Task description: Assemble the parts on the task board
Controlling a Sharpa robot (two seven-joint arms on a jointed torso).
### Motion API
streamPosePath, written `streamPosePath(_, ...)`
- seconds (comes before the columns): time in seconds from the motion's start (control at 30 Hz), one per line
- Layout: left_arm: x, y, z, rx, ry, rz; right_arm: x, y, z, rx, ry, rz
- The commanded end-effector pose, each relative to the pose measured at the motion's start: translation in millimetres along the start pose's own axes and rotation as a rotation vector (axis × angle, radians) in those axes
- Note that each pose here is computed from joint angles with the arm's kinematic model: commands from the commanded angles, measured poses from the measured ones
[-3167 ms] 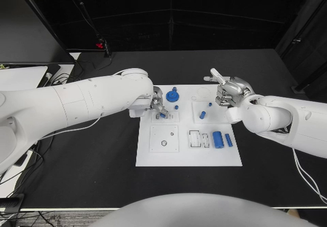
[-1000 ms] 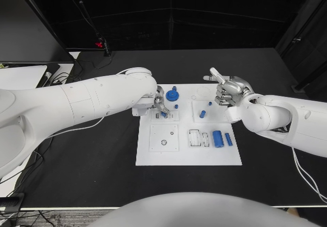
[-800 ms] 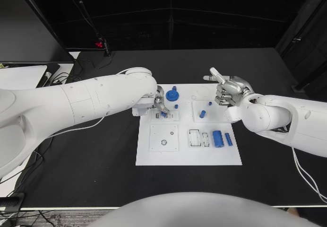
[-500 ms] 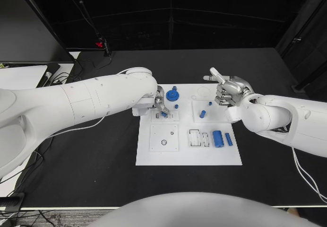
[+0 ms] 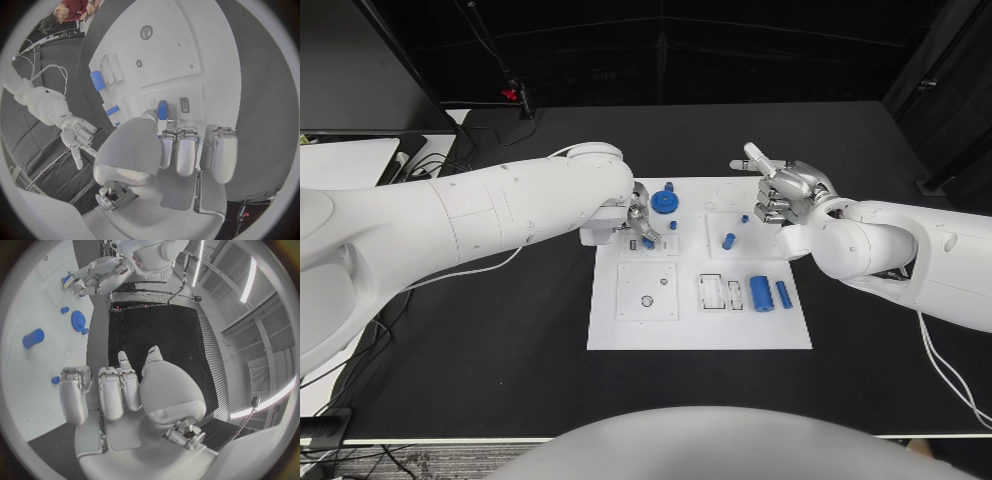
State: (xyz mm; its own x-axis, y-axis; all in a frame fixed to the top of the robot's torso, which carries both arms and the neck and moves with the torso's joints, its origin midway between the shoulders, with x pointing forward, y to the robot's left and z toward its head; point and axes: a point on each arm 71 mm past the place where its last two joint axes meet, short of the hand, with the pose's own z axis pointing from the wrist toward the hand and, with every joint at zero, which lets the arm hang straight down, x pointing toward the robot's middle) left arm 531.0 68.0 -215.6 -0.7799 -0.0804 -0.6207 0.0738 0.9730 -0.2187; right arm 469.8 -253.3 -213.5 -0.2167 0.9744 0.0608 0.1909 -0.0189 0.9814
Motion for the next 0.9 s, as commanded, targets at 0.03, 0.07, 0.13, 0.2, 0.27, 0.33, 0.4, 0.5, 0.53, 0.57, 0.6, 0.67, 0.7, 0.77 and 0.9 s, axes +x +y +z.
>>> streamPosePath(0.03,5.5,2.7,2.0,-0.018,0.032,0.016,1.6,1.2,0.3,-0.007,0.01,0.003)
streamPosePath(0.07,5.7,2.7,2.1,-0.018,0.032,0.016,1.6,1.2,0.3,-0.007,0.011,0.003)
streamPosePath(0.13,6.2,2.4,2.2,-0.018,0.033,0.016,1.7,1.2,0.3,-0.007,0.011,0.003)
streamPosePath(0.2,6.4,2.2,2.4,-0.017,0.032,0.016,1.7,1.2,0.4,-0.007,0.011,0.003)
streamPosePath(0.27,6.7,2.0,2.6,-0.017,0.032,0.015,1.8,1.2,0.4,-0.007,0.011,0.003)
streamPosePath(0.33,6.9,2.0,2.8,-0.017,0.032,0.015,1.7,1.2,0.3,-0.007,0.011,0.003)
streamPosePath(0.4,7.2,2.0,3.0,-0.018,0.035,0.017,1.5,1.2,0.3,-0.007,0.011,0.003)
streamPosePath(0.5,7.8,2.1,3.4,-0.019,0.038,0.018,1.2,1.2,0.2,-0.007,0.01,0.003)
streamPosePath(0.53,7.9,2.2,3.5,-0.02,0.039,0.018,1.1,1.2,0.2,-0.007,0.01,0.003)
streamPosePath(0.57,8.0,2.3,3.7,-0.02,0.039,0.018,1.2,1.2,0.2,-0.007,0.01,0.003)
streamPosePath(0.6,8.1,2.4,3.8,-0.02,0.039,0.018,1.3,1.2,0.2,-0.006,0.011,0.003)
streamPosePath(0.67,8.3,2.4,4.1,-0.02,0.04,0.018,1.5,1.2,0.3,-0.006,0.012,0.003)
streamPosePath(0.7,8.4,2.3,4.2,-0.019,0.04,0.018,1.7,1.2,0.4,-0.006,0.012,0.003)
streamPosePath(0.77,8.5,2.3,4.3,-0.018,0.041,0.018,2.0,1.1,0.5,-0.006,0.013,0.004)
streamPosePath(0.9,8.7,2.2,4.4,-0.015,0.042,0.018,2.0,1.1,0.6,-0.006,0.013,0.004)
